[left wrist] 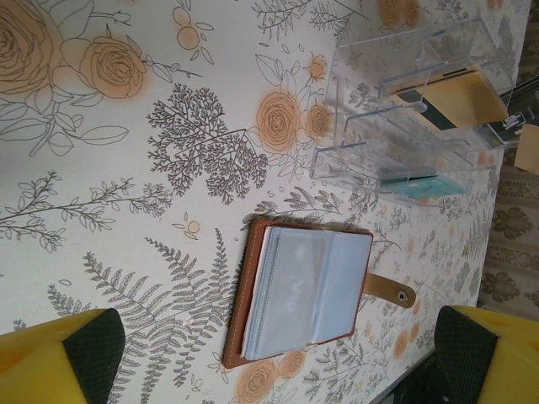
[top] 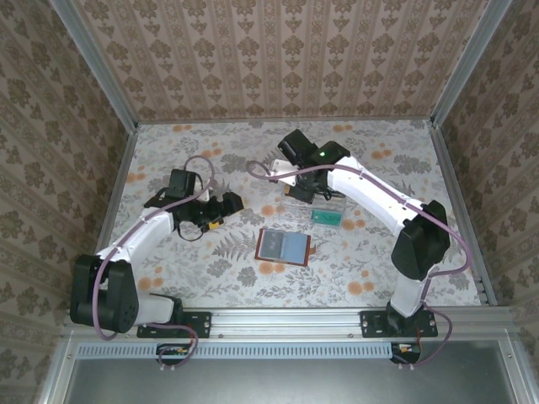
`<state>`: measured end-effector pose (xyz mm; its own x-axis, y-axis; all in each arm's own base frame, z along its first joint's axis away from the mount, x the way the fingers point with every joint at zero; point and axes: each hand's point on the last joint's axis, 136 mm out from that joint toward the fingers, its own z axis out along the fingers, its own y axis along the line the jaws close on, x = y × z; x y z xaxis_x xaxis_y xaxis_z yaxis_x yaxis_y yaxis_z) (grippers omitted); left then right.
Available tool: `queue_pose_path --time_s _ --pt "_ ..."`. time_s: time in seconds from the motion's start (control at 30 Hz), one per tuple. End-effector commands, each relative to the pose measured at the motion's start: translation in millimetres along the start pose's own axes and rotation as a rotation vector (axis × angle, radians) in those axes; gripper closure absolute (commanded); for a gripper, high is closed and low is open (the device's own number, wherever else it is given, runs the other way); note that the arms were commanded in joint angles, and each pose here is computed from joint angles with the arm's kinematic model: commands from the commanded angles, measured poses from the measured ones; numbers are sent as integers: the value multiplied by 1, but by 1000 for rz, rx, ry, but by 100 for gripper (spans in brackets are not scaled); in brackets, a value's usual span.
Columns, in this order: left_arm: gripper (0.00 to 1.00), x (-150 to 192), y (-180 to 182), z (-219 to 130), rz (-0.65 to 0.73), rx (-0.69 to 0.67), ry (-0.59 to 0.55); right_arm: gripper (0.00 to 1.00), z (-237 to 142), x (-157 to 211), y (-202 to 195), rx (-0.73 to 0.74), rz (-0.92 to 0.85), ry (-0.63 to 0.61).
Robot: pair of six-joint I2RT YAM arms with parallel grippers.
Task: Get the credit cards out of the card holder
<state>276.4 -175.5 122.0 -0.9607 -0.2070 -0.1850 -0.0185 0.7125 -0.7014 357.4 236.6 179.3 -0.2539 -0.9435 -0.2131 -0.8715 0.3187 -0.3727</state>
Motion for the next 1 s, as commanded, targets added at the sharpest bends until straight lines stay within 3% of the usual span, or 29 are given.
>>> queue_pose_path --time_s 0.0,0.97 --pt "1 -3 0 -3 17 1 -4 100 10 3 -4 55 -116 57" --pt "0 -6 7 -2 -8 0 2 100 71 9 5 31 -121 121"
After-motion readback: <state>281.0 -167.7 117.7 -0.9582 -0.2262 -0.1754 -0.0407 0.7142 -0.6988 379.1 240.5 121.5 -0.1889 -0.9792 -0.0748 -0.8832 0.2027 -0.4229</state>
